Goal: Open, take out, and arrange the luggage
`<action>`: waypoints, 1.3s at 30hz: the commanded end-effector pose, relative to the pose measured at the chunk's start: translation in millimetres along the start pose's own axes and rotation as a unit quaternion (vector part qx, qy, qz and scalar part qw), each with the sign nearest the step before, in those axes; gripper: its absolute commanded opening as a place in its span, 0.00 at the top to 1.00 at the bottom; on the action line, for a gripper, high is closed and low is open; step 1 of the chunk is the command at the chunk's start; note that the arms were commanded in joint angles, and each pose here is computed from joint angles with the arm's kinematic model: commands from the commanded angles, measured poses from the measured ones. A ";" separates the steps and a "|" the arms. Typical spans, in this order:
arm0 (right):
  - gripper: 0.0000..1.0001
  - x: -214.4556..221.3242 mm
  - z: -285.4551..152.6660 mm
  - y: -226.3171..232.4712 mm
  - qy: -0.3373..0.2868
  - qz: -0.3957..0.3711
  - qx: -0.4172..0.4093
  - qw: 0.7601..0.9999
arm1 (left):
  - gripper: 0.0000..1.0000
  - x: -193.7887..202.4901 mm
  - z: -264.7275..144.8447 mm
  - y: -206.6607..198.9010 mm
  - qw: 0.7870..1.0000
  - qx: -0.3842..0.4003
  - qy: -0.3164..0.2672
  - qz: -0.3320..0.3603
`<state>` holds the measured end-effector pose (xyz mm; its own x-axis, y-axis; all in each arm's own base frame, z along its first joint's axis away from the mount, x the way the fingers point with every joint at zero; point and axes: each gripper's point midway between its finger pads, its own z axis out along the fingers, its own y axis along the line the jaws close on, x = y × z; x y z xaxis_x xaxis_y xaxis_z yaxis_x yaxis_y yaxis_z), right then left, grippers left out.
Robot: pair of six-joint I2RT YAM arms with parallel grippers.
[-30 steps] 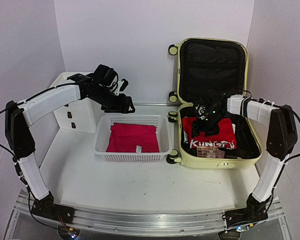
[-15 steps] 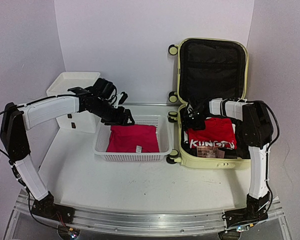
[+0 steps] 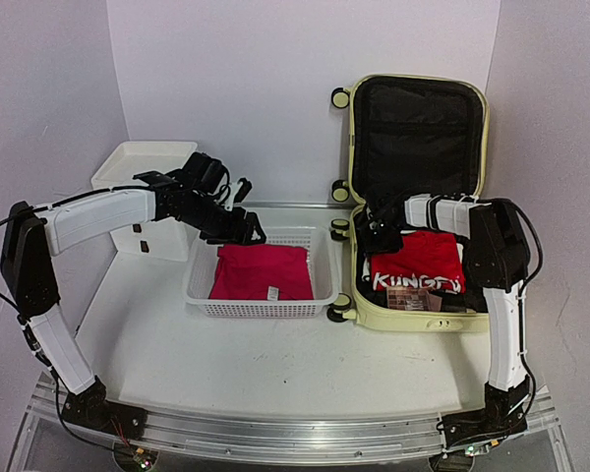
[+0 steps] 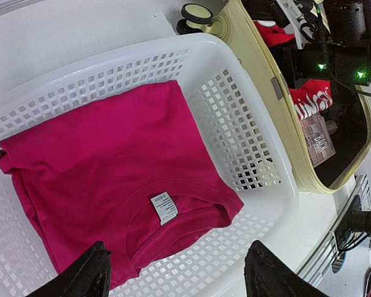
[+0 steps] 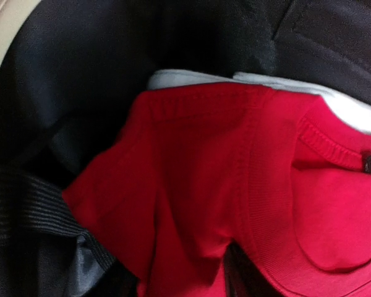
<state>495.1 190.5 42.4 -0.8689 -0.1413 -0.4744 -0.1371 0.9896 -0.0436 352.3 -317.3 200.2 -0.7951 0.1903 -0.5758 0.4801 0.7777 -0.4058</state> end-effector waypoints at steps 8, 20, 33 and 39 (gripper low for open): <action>0.60 -21.8 -13.8 2.4 -0.031 -0.006 -0.039 0.999 | 0.25 -24.9 -24.1 -23.2 0.998 0.033 -0.047 0.019; 0.49 -20.6 -18.8 -0.5 -0.017 0.043 -0.151 0.988 | 0.25 -25.4 -20.7 -30.9 0.997 0.058 -0.041 0.009; 0.63 -11.9 -2.1 -10.2 -0.003 0.048 -0.135 0.990 | 0.26 -25.8 -20.4 -35.9 0.997 0.073 -0.040 0.001; 0.88 -18.9 -15.5 -14.3 -0.015 0.050 -0.141 0.989 | 0.26 -25.9 -19.0 -37.1 0.996 0.078 -0.038 -0.003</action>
<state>499.7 183.5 47.1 -0.8954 -0.0518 -0.4422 -0.1782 0.9519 0.2492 343.5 -331.4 208.5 -0.8108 0.1768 -0.5579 0.4936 0.7187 -0.4897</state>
